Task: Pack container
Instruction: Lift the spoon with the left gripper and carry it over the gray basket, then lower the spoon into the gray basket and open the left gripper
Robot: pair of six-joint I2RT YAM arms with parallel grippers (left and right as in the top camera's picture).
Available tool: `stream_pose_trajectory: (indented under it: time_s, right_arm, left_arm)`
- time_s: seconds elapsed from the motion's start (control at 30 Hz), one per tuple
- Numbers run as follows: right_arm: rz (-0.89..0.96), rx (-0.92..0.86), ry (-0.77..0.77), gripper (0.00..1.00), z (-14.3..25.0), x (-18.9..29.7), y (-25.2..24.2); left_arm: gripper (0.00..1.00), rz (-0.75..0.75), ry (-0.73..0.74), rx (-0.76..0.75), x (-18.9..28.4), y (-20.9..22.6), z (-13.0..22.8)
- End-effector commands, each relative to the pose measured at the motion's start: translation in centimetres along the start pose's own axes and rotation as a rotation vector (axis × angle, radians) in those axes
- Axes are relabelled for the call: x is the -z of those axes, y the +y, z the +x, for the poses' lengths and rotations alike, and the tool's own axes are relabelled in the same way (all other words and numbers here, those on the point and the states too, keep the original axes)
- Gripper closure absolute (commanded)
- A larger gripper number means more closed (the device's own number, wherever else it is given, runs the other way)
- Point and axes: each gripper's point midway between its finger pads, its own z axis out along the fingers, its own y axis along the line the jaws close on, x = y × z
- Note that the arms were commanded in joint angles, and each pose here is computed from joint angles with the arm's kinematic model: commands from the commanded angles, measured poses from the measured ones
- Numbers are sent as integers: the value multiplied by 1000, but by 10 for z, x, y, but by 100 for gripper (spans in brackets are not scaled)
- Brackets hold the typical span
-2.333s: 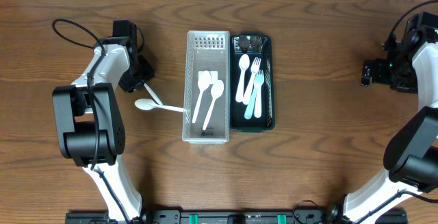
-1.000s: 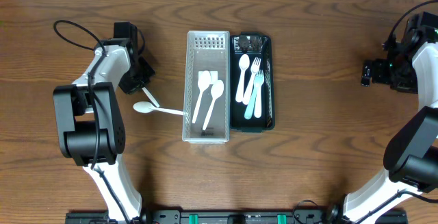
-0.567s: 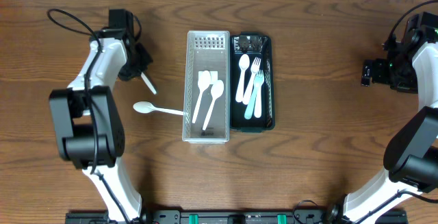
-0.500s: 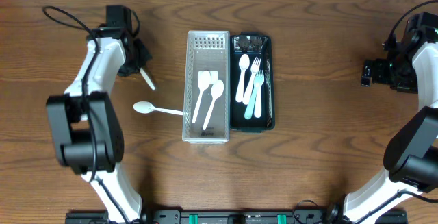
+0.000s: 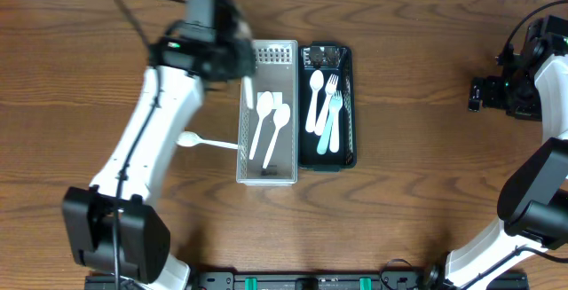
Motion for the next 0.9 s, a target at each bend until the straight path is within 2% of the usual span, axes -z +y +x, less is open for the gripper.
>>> stream_pose_trajectory:
  time_s: [0.0,0.07,0.23,0.53,0.57,0.6,0.63,0.67,0.73,0.77,0.87]
  right_arm:
    - [-3,7,-1,1,0,0,-1]
    - [-3,7,-1,1,0,0,-1]
    - [-3,7,-1,1,0,0,-1]
    - [-3,7,-1,1,0,0,-1]
    - [-3,7,-1,1,0,0,-1]
    - [-3,7,-1,1,0,0,-1]
    - [-3,7,-1,1,0,0,-1]
    - [-3,7,-1,1,0,0,-1]
    - [-3,7,-1,1,0,0,-1]
    - [-3,7,-1,1,0,0,-1]
    - [-3,7,-1,1,0,0,-1]
  left_arm:
    - [94,-67,33,-140,-5,-8,11]
    - [94,-133,75,-119,-11,2,22]
    - [94,-185,222,-40,-26,19,55]
    - [90,-123,270,-27,-37,10,64]
    - [85,-123,270,-27,-37,10,64]
    - [73,-123,270,-27,-37,10,64]
    - [46,-123,270,-27,-37,10,64]
    - [25,-123,269,-28,-37,10,64]
    - [5,-121,258,-28,-37,10,61]
    - [2,-118,247,-29,-38,10,58]
    - [2,-110,195,-9,-38,11,44]
